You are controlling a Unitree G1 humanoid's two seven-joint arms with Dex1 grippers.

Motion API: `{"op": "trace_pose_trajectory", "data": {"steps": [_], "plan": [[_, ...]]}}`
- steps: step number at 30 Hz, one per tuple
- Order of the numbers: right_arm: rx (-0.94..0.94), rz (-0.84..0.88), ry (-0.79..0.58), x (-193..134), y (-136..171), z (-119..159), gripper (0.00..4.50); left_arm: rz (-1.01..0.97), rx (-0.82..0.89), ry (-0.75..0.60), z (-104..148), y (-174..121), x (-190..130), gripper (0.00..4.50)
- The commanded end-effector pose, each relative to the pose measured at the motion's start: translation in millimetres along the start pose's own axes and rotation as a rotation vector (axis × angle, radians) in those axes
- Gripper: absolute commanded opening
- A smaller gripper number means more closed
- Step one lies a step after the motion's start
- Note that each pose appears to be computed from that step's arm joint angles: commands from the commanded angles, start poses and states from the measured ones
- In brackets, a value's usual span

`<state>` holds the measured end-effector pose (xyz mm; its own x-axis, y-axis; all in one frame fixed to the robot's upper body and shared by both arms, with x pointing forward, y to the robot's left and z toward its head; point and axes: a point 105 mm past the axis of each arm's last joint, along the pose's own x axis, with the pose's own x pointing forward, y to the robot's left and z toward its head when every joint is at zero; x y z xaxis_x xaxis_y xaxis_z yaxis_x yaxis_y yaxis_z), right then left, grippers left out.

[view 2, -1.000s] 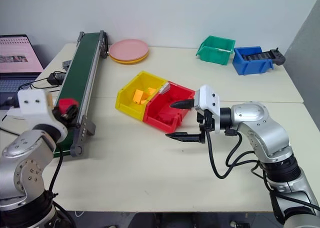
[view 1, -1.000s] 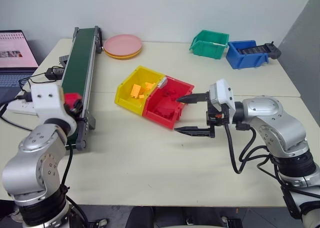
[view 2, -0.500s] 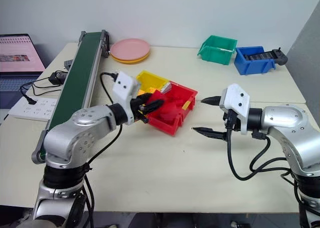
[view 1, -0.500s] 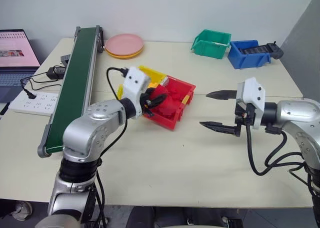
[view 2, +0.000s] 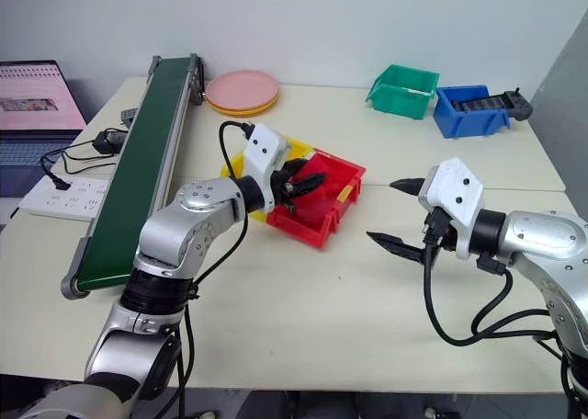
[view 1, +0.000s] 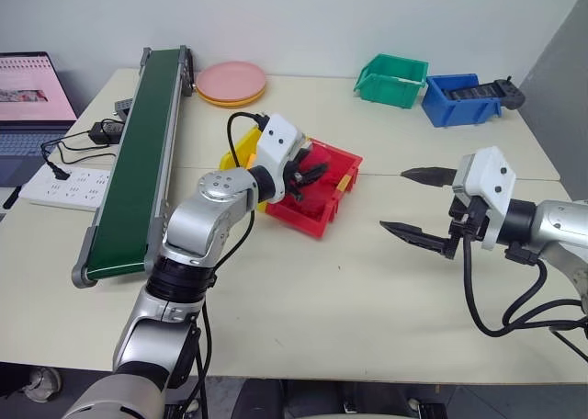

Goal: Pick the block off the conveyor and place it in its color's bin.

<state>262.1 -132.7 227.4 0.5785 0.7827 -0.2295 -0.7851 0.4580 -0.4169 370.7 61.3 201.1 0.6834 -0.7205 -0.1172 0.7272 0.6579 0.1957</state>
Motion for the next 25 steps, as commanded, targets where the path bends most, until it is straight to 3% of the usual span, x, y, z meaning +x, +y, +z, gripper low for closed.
{"op": "trace_pose_trajectory", "data": {"steps": [1,7,12,17,25], "plan": [[-0.039,-0.02,-0.025,-4,-1,9,4.5,-0.006,0.037,-0.069,23,0,-4,3.12],[-0.04,-0.02,-0.03,-1,-2,8,4.5,-0.006,0.066,-0.076,25,-1,-9,4.37],[-0.072,-0.041,-0.047,3,-6,8,4.5,0.05,0.2,-0.04,16,1,-25,4.37],[-0.169,-0.121,-0.167,10,-12,12,4.5,0.123,0.127,-0.122,16,7,-49,4.37],[-0.135,-0.09,-0.21,20,-6,-5,4.5,0.22,0.091,-0.165,8,7,-76,4.37]]}}
